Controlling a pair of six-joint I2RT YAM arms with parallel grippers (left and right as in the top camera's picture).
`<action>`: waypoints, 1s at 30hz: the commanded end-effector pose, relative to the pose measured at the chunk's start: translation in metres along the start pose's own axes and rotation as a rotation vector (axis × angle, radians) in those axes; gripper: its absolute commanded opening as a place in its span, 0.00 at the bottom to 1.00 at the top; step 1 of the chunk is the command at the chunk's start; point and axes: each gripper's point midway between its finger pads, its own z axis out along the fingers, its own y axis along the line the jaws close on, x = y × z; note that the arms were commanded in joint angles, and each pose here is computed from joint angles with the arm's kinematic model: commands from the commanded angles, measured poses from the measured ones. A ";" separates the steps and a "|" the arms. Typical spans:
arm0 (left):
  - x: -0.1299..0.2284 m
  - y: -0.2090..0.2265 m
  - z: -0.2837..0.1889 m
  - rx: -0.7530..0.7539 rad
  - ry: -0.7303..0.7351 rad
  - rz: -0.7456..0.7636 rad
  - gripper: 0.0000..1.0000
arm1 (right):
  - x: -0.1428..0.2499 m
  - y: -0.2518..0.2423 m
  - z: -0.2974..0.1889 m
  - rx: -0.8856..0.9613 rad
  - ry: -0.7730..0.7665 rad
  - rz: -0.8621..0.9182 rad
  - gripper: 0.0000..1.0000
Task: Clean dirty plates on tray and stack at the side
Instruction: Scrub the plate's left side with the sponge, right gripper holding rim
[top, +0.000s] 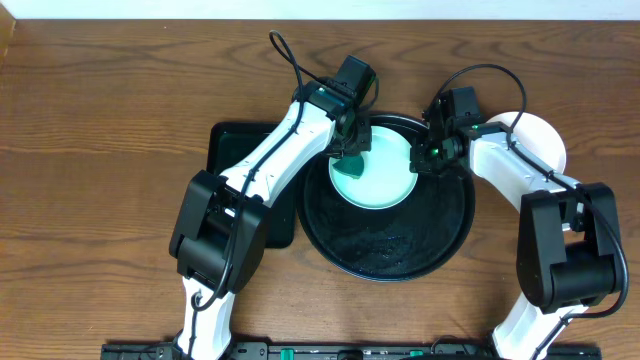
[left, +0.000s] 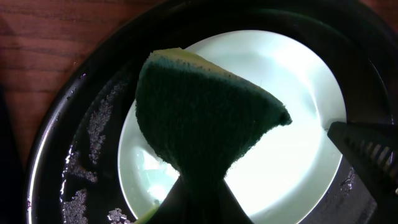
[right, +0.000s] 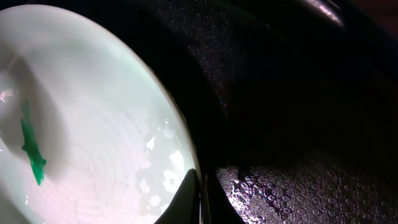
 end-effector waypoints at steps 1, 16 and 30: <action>0.001 0.005 0.007 -0.016 0.000 -0.012 0.07 | 0.005 0.002 0.005 0.012 0.011 -0.009 0.01; 0.005 0.024 0.029 -0.072 -0.038 -0.026 0.07 | 0.004 0.002 0.005 0.011 0.010 -0.010 0.01; 0.004 0.025 0.037 -0.062 -0.055 -0.025 0.07 | 0.004 0.003 0.005 0.010 0.009 -0.014 0.01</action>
